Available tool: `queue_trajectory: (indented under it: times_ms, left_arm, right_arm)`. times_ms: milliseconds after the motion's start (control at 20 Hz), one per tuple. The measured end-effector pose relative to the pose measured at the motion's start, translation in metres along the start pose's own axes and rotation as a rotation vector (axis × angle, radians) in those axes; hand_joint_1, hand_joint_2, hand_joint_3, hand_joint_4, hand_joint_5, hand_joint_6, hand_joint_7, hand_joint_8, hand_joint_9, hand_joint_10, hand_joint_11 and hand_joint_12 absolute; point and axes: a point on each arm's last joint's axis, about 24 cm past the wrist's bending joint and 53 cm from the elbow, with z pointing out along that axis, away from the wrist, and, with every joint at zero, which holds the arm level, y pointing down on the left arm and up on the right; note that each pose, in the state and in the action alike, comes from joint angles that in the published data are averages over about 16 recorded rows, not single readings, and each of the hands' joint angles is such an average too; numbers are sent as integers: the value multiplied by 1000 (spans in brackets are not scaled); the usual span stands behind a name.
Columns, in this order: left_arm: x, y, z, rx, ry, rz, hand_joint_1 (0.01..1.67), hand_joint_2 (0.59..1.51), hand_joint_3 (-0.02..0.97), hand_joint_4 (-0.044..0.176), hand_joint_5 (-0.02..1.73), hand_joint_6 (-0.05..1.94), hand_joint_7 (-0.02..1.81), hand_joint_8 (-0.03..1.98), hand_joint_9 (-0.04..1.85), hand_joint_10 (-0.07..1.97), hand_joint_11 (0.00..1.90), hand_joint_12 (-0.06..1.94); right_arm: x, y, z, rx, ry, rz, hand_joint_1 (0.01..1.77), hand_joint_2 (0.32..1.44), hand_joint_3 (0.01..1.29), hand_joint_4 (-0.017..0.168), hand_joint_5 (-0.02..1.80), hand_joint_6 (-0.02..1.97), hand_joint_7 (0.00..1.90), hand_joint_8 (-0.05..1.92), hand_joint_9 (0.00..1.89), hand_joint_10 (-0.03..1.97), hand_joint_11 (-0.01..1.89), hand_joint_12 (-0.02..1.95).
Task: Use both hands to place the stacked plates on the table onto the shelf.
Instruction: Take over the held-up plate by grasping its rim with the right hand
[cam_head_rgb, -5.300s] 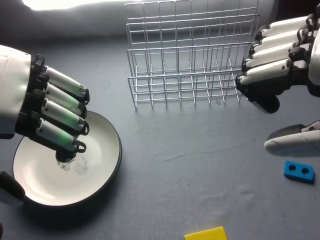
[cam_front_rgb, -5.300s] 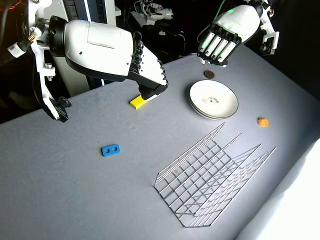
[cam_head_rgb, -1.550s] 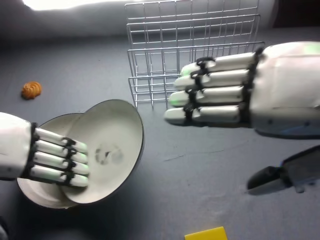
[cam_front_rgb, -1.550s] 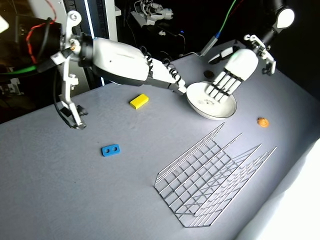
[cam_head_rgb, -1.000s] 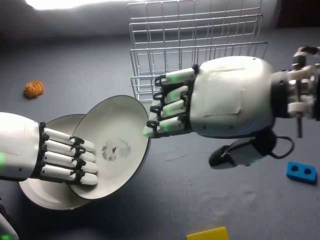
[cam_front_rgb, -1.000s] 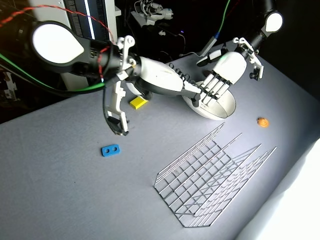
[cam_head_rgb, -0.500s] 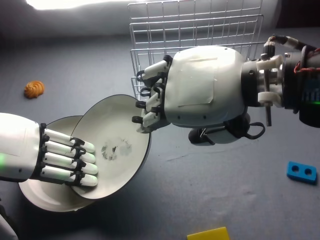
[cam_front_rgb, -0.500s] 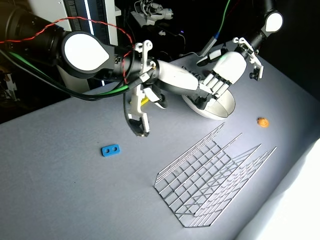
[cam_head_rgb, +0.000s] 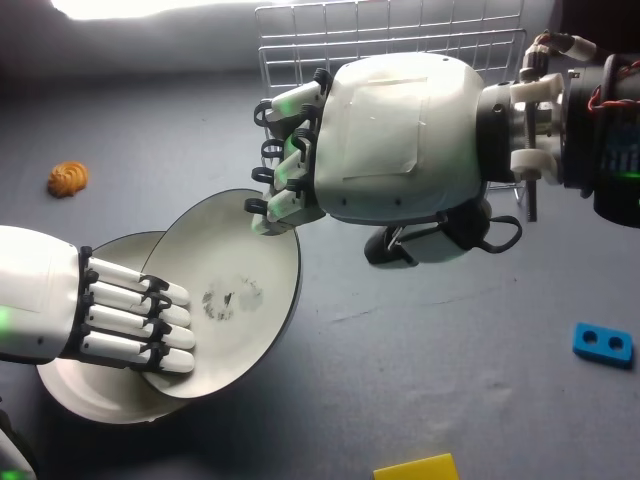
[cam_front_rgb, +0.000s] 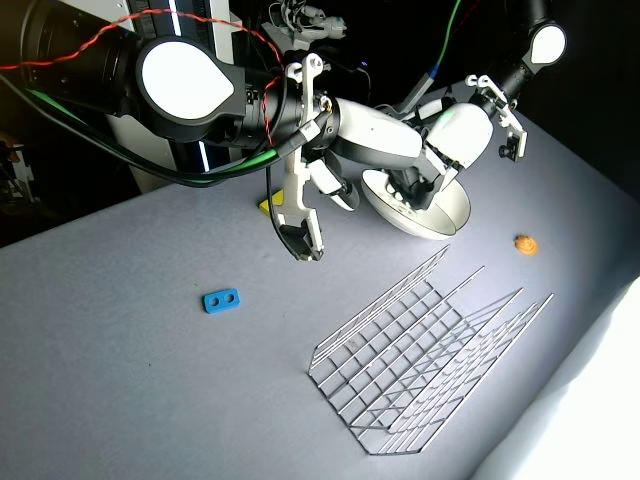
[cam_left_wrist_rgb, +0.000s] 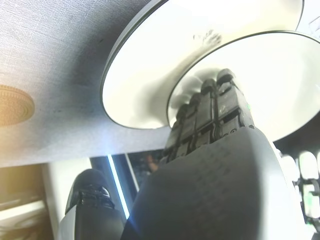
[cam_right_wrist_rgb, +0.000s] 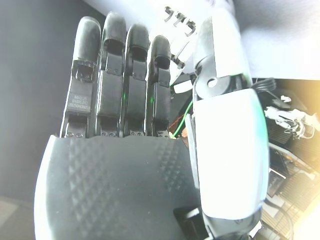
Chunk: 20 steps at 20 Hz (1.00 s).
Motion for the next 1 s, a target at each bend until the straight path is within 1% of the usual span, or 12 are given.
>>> queue_trajectory:
  times_ms: [250,550,750,1000]
  left_arm:
    - [0,0,0,0,0,0,13,1016,21,-8,-11,-27,-13,-24,9,5,16,-11]
    - [0,0,0,0,0,0,13,1013,20,-8,-10,-27,-13,-25,8,5,16,-11]
    - [0,1,0,0,0,0,13,1011,20,-8,-10,-27,-13,-24,8,5,15,-11]
    - [0,1,0,0,0,0,13,1011,20,-8,-11,-28,-13,-24,7,5,15,-11]
  right_arm:
    - [5,8,8,-20,7,-17,1000,1022,16,7,460,21,508,16,516,11,149,1000]
    - [19,11,25,-34,31,-43,930,1022,16,7,255,21,275,16,282,6,36,779]
    - [31,10,39,-38,50,-58,954,1012,16,7,149,21,149,15,161,6,12,602]
    - [45,4,57,-35,68,-68,1011,991,16,7,68,21,56,15,83,6,12,436]
